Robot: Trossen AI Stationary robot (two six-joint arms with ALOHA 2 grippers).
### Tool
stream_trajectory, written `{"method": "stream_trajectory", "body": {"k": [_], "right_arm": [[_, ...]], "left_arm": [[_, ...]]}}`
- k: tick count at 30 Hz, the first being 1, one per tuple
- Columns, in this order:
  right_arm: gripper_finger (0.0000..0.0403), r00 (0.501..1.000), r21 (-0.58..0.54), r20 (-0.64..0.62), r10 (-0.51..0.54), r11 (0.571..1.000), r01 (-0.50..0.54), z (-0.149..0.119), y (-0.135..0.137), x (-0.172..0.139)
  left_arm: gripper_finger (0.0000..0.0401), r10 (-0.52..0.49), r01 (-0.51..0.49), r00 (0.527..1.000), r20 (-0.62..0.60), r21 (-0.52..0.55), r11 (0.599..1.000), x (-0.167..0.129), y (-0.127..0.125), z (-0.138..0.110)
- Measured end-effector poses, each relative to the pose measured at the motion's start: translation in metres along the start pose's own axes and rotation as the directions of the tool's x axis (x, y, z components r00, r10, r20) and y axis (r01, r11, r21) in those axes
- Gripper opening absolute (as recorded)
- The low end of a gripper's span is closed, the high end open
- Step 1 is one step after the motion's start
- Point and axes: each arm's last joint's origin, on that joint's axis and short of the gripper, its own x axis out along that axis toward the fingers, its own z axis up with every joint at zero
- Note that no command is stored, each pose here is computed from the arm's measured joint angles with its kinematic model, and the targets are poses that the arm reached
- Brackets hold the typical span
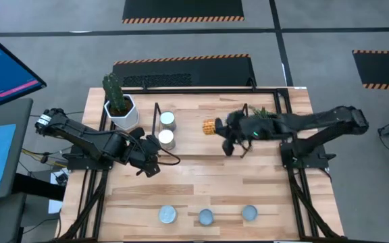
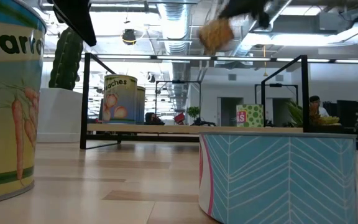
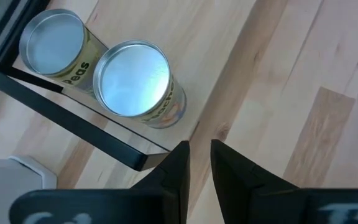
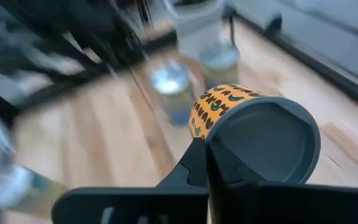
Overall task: Pick and place cans onto a shelf
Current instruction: Put the canned black beans on the shelf
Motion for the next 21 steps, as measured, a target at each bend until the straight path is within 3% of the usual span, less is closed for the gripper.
{"method": "stream_trajectory", "body": {"k": [5, 8, 12, 21], "right_arm": [[0.0003, 0.991, -0.044, -0.135, 0.011, 0.999, -0.018, 0.001, -0.031, 0.042], [0.0003, 0.977, -0.064, -0.213, -0.003, 0.998, -0.011, 0.002, -0.035, 0.06], [0.0003, 0.948, -0.113, -0.317, -0.035, 0.994, -0.001, 0.006, -0.029, 0.07], [0.0003, 0.801, -0.231, -0.586, -0.125, 0.973, -0.017, -0.014, 0.001, 0.099]], "left_arm": [[0.0052, 0.005, -0.005, 1.0, 0.001, 0.001, 1.0, 0.0, 0.0, 0.0], [0.0052, 0.008, -0.008, 1.0, 0.001, 0.003, 1.0, 0.0, 0.0, 0.0], [0.0052, 0.011, -0.011, 1.0, -0.001, 0.005, 1.0, 0.0, 0.001, 0.0], [0.0052, 0.028, -0.028, 0.999, 0.016, 0.02, 0.999, 0.0, 0.001, 0.0]]}}
